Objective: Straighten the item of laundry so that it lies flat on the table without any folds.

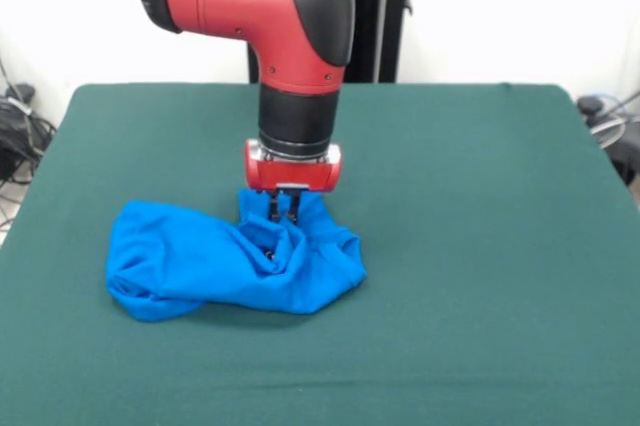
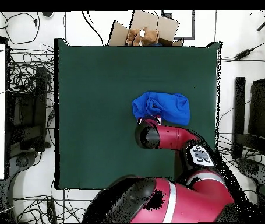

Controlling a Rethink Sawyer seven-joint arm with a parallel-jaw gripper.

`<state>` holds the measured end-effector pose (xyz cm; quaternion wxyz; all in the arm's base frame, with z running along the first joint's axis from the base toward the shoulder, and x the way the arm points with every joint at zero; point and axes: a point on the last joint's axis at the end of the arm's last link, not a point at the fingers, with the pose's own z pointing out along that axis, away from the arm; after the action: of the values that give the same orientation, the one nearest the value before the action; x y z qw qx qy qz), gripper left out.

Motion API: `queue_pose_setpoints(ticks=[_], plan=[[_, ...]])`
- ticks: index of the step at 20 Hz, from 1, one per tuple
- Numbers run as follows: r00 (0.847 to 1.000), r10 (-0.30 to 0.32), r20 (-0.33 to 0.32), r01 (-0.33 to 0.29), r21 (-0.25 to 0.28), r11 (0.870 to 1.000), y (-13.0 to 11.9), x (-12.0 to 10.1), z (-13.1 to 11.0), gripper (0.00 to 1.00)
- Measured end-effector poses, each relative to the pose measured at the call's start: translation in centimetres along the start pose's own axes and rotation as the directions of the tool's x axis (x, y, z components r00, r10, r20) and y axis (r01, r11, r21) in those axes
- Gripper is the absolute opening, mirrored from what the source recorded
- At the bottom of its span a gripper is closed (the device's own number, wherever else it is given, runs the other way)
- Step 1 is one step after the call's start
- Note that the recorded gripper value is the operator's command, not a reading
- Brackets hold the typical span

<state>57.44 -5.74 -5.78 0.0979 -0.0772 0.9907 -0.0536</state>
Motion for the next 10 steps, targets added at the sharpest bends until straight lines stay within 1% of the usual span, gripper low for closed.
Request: queue_pose_setpoints(ticks=[4,7,8,10], plan=[[1.0,-0.013,0.005,0.013,0.004,1.0,0.5,-0.3,-0.4,0.0],[0.999,-0.04,0.02,0.039,0.019,0.999,1.4,-1.5,-1.7,0.0],[0.998,-0.052,0.026,0.052,0.028,0.998,2.1,-2.5,-2.8,0.0],[0.998,-0.059,0.021,0.058,0.033,0.998,3.0,-3.6,-4.0,0.0]])
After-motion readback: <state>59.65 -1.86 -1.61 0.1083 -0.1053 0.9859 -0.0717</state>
